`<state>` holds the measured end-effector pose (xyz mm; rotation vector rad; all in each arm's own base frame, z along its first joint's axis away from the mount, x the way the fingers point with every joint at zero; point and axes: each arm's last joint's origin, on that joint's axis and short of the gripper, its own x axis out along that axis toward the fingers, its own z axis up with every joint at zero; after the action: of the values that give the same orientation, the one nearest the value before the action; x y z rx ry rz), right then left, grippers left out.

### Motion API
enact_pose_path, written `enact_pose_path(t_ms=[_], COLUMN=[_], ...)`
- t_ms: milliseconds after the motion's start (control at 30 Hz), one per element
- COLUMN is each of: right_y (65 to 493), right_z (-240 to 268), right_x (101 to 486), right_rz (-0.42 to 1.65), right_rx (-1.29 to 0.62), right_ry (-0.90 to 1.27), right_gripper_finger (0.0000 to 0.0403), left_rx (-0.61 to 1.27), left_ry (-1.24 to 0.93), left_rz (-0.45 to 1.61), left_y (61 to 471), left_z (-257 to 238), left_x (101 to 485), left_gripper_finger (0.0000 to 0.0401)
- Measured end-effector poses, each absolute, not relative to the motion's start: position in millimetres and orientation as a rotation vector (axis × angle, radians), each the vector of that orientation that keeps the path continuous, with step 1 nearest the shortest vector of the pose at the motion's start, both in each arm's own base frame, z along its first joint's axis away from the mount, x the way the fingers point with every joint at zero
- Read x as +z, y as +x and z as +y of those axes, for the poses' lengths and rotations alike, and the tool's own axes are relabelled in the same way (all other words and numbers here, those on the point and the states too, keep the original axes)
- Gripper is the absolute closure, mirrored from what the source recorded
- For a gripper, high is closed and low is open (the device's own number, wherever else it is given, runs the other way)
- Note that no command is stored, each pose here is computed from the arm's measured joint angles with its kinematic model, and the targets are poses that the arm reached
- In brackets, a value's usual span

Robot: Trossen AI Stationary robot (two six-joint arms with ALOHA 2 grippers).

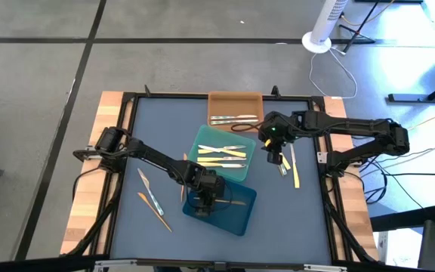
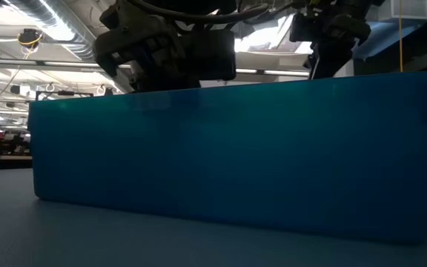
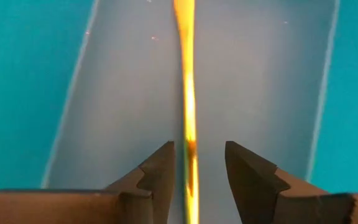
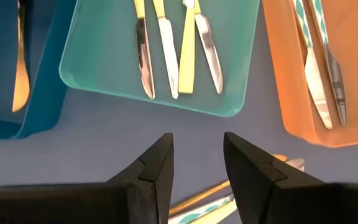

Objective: Sort silverware by color (type)
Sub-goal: Put the golden knife into the blue bin, then put the yellow knife into the green bin

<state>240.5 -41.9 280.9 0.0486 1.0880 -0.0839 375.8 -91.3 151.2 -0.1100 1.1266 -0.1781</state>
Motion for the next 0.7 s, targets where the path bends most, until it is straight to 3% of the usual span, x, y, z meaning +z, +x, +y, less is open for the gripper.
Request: enact_pose_path(t_ms=[400, 700], right_y=[207, 184], right_z=[-37, -33], right_x=[301, 313], right_rz=[1.086, 1.069], right_rx=[-0.167, -0.232], right_ry=[0.106, 0.18], right_gripper_finger=[0.0274, 0.0274], left_rx=[-0.156, -0.175], left_ry=[-0.097, -0.101], left_rz=[1.097, 1.004], left_y=[376, 370], left_z=[-90, -89], left_x=[158, 190], left_gripper_finger=[0.0267, 0.0267])
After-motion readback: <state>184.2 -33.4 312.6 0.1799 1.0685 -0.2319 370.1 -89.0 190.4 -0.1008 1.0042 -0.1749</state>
